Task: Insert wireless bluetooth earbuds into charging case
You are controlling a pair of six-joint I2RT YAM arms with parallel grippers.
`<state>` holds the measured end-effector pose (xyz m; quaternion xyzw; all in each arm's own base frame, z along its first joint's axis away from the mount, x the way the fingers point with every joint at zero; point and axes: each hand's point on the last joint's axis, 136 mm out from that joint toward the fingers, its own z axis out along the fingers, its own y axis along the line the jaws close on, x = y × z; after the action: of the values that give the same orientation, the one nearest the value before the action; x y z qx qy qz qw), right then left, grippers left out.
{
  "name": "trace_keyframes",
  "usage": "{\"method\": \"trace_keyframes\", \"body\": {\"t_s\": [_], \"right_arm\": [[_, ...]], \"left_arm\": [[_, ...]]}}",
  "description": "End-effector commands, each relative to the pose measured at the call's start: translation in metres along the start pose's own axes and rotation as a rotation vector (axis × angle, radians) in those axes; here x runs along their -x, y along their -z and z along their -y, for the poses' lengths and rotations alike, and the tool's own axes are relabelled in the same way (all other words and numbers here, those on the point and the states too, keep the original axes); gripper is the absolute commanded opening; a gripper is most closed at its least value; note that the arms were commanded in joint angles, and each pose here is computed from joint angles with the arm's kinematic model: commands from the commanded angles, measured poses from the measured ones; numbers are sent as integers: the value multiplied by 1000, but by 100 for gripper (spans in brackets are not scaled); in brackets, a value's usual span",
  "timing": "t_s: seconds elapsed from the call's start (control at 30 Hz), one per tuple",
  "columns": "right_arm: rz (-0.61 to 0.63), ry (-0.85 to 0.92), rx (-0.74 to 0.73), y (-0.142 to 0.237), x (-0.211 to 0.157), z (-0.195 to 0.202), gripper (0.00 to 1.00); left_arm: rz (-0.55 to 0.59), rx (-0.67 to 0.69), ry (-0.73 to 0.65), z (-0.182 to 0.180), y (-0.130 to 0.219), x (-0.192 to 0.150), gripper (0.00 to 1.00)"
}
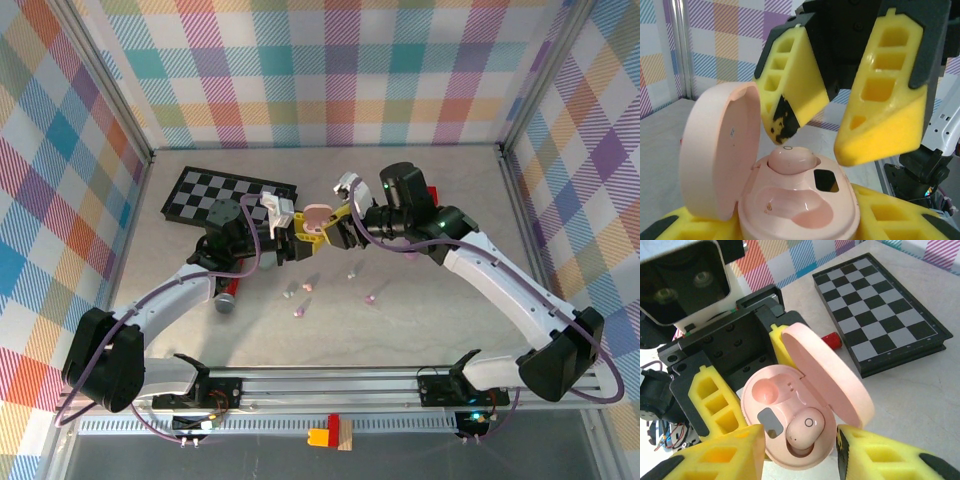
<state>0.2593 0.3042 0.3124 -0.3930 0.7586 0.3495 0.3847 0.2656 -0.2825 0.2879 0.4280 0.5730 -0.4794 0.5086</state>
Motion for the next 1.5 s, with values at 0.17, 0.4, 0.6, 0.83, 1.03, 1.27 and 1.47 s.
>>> {"method": "trace_keyframes", "body": {"t_s": [0.17, 0.4, 0.6, 0.83, 1.03, 1.27, 1.47], "right_arm": [[250, -59, -46, 51, 35, -1, 46], [293, -426, -227, 51, -8, 80, 49], [86, -647, -234, -4, -73, 108, 53], [-126, -813, -134, -78, -130, 90, 53], [-290, -832, -23, -131, -157, 68, 53], [-416, -801, 72, -183, -171, 53, 52], [-490, -803, 70, -197, -192, 53, 52]], "left_arm": [[54, 20, -69, -2, 13, 23, 42], [94, 71, -85, -6, 28, 33, 42], [108, 92, -99, -5, 34, 38, 42], [138, 141, -111, -8, 43, 42, 42], [155, 154, -117, -6, 50, 49, 42], [161, 168, -125, -1, 56, 52, 42], [150, 186, -129, 3, 60, 50, 42]]}}
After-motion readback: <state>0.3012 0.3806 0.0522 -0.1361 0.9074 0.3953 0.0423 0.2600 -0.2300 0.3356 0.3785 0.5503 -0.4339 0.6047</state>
